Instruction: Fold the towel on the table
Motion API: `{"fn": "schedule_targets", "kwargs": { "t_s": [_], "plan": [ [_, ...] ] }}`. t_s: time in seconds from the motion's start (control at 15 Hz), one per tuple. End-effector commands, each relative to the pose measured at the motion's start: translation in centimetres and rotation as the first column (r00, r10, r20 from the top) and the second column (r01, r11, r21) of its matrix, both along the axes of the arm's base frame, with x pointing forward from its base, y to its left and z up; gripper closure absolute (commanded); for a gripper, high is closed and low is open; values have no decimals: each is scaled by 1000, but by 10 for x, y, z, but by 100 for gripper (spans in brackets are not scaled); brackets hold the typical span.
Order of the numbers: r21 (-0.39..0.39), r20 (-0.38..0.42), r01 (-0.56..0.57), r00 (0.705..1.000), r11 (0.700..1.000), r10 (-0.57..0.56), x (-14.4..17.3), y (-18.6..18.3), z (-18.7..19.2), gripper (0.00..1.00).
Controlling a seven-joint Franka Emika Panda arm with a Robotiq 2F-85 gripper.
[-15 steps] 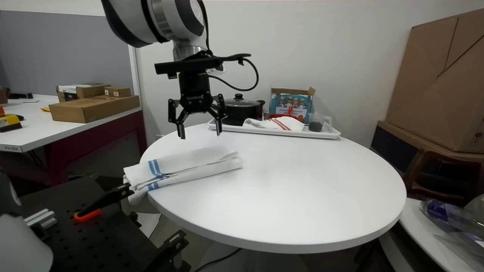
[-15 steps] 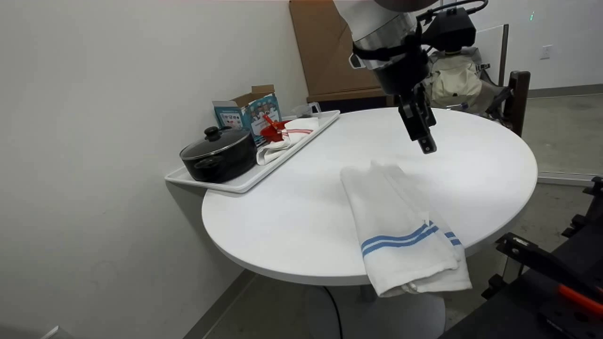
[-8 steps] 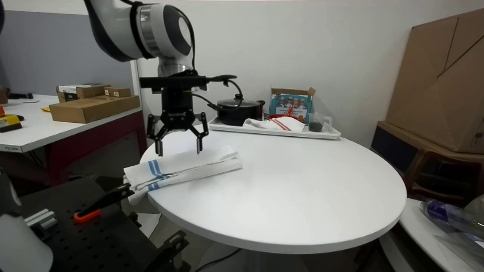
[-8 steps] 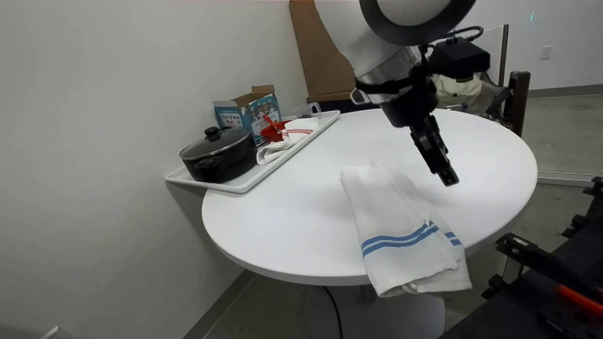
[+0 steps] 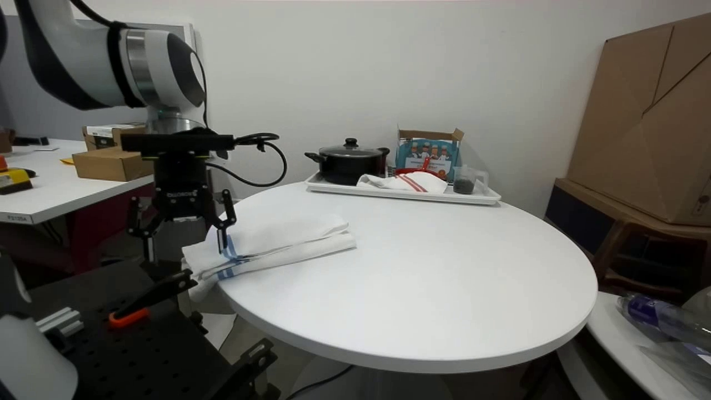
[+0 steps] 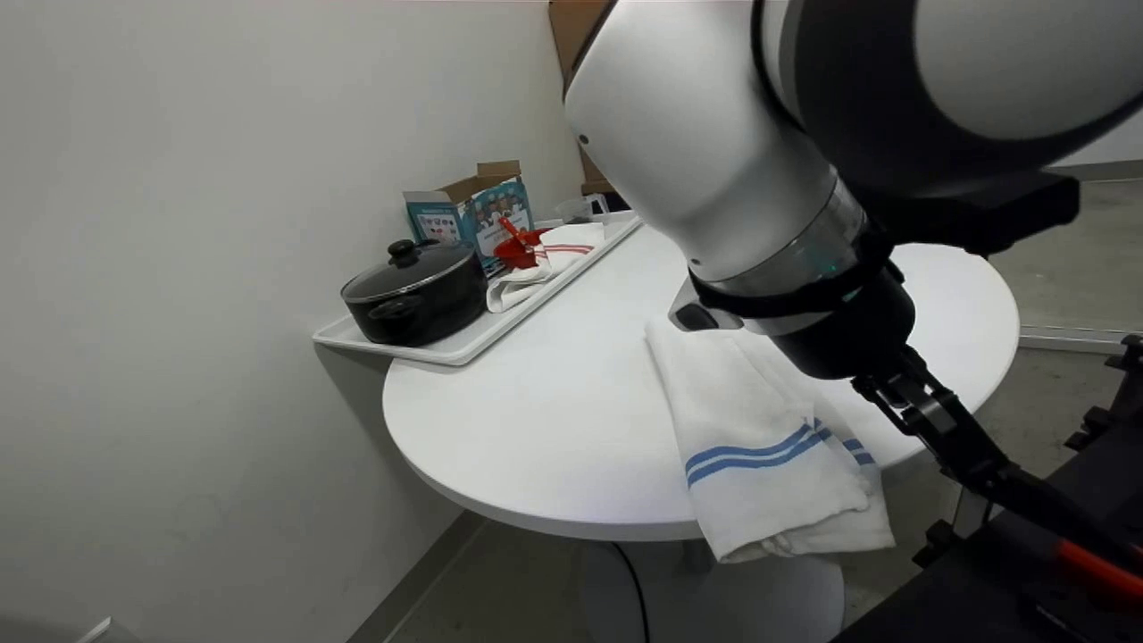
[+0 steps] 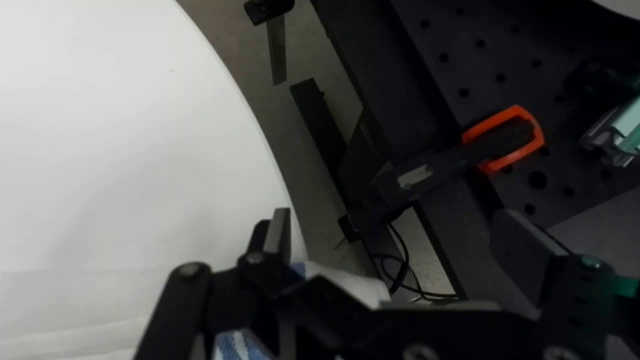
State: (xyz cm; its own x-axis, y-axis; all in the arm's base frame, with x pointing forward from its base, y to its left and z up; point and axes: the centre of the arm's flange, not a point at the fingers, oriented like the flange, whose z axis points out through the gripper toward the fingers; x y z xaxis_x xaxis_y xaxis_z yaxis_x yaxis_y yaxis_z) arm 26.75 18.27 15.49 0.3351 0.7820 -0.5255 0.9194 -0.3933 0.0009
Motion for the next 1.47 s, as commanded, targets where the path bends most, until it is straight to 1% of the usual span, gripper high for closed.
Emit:
{"fn": "schedule_targets", "kwargs": {
  "t_s": [0.0,0.13,0.27,0.4,0.53,0.73,1.0,1.2,1.27,1.33,1.4],
  "plan": [
    [10,135,-64,989,998,63,-18,8,-17,0],
    [46,225,-50,974,998,38,-15,17,-24,0],
    [83,295,-22,955,996,-3,-13,24,-29,0],
    [103,341,-1,939,995,-35,-12,27,-33,0],
    [109,369,15,928,994,-55,-13,28,-36,0],
    [104,381,31,922,994,-68,-20,27,-42,0],
    [106,332,68,938,992,-100,-26,31,-47,0],
    [120,328,69,939,990,-105,-29,33,-54,0],
    [122,337,70,935,990,-107,-29,32,-58,25],
    [121,346,70,932,990,-108,-28,31,-62,26],
    [122,356,65,929,990,-104,-27,31,-64,33]
  ]
}}
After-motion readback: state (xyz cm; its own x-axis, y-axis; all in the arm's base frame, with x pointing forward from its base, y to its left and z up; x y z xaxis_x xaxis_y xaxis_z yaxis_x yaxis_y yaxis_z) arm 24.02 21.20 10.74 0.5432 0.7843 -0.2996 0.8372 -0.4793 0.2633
